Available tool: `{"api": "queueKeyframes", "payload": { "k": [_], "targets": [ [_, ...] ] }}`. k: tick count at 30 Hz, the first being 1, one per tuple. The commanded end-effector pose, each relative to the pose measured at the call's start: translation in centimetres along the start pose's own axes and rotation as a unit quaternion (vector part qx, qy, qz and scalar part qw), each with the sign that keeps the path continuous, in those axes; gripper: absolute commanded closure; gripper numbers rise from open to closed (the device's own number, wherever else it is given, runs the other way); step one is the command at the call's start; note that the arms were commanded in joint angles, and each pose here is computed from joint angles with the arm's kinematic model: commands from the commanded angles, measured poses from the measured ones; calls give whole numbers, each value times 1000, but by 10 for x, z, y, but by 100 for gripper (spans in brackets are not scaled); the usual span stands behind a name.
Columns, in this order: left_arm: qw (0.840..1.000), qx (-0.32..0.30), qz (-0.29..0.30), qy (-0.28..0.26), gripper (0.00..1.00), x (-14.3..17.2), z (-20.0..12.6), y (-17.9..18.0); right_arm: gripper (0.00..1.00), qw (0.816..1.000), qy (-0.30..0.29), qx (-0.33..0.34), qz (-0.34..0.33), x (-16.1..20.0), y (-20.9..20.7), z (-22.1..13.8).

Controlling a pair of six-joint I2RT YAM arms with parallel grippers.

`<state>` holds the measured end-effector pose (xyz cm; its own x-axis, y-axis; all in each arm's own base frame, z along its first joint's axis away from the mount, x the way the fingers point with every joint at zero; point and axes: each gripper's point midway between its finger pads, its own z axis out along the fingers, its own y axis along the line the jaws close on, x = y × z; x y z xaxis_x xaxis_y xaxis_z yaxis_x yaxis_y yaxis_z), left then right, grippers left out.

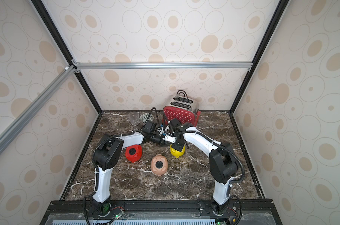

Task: Close piggy banks
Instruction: Hold the piggy bank at the center of the board, then screw the knob on the piggy bank.

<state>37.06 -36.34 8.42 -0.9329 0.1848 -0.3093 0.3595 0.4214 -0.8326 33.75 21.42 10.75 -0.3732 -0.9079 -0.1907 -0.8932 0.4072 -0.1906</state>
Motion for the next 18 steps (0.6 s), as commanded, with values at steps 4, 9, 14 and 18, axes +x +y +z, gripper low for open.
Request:
{"api": "queueKeyframes", "payload": {
  "k": [4, 9, 14, 18],
  "targets": [
    [1000, 2, 10, 3, 7, -2, 5, 2, 100, 999, 22, -5, -22, 15, 9, 14],
    [1000, 2, 9, 3, 7, -2, 5, 3, 100, 999, 15, 0, -41, 14, 8, 14],
    [1000, 2, 7, 4, 7, -2, 7, 4, 100, 1000, 11, -8, -27, 11, 9, 12],
    [1000, 3, 8, 4, 7, -2, 7, 3, 100, 1000, 4, -21, -9, 11, 16, 14]
  ]
}}
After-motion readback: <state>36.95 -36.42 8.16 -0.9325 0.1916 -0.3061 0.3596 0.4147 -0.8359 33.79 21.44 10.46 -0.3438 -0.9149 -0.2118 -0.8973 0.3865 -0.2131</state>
